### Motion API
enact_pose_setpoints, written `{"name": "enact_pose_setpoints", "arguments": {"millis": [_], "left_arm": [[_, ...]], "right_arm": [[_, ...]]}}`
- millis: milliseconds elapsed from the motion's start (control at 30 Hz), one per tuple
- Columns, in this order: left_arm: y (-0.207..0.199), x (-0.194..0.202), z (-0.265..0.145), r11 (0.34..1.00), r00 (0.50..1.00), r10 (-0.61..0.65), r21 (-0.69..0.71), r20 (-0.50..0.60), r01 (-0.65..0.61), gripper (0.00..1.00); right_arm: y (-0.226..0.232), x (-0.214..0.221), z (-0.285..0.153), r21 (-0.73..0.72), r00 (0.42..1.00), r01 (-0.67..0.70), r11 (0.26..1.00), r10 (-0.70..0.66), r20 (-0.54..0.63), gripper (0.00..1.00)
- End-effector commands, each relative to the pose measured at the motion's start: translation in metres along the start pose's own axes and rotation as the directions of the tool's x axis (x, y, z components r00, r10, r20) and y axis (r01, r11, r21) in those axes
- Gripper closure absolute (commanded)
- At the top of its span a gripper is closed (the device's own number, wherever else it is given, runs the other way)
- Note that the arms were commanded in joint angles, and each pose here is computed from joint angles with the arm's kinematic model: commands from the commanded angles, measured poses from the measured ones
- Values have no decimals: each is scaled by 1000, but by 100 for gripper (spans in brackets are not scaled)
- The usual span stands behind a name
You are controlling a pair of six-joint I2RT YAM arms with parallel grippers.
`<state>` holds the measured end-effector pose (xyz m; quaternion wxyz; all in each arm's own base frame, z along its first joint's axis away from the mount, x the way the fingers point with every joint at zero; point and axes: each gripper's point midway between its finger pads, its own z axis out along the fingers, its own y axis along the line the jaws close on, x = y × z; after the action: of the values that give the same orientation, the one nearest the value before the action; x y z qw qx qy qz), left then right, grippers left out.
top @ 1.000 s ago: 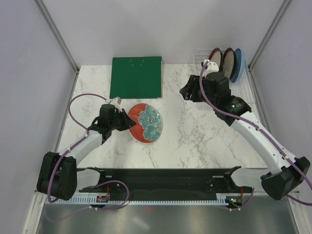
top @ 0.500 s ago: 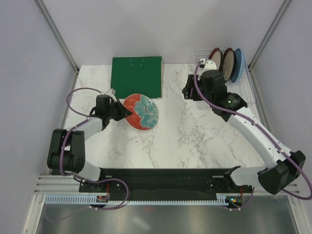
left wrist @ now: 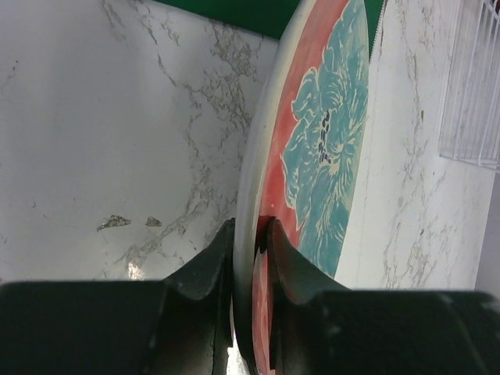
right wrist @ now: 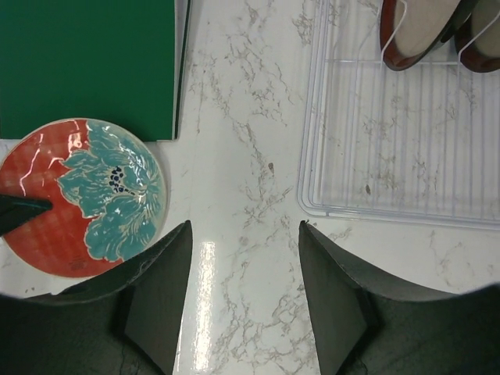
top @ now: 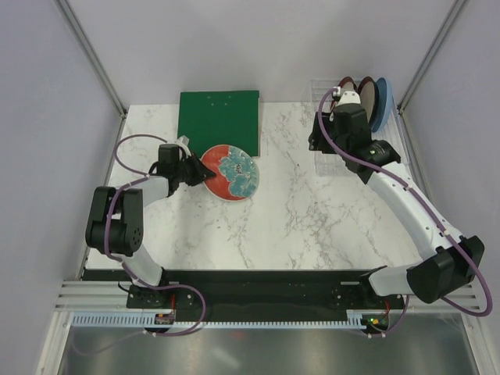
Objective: Unload the plates from the dish rack
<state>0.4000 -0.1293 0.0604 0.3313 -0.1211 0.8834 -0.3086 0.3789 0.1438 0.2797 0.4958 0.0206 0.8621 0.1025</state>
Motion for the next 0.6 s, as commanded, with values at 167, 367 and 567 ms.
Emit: {"name": "enact_pose_setpoints", "arguments": {"millis": [167,367,567], "left_arm": [[62,42,-17,963,994,-13,-270,-105,-16,53],[63,45,-18,962,993,-16,-274,-120,-17,52],[66,54,-24,954,988,-35,-299,-151,-12,36]], "right_arm": [[-7,-25,-8,11,998,-9,1000,8,55,36],[-19,-30,-8,59,998,5,998,-9,65,35],[-46,-40,-8,194,995,43,980,-59,75,32]]}}
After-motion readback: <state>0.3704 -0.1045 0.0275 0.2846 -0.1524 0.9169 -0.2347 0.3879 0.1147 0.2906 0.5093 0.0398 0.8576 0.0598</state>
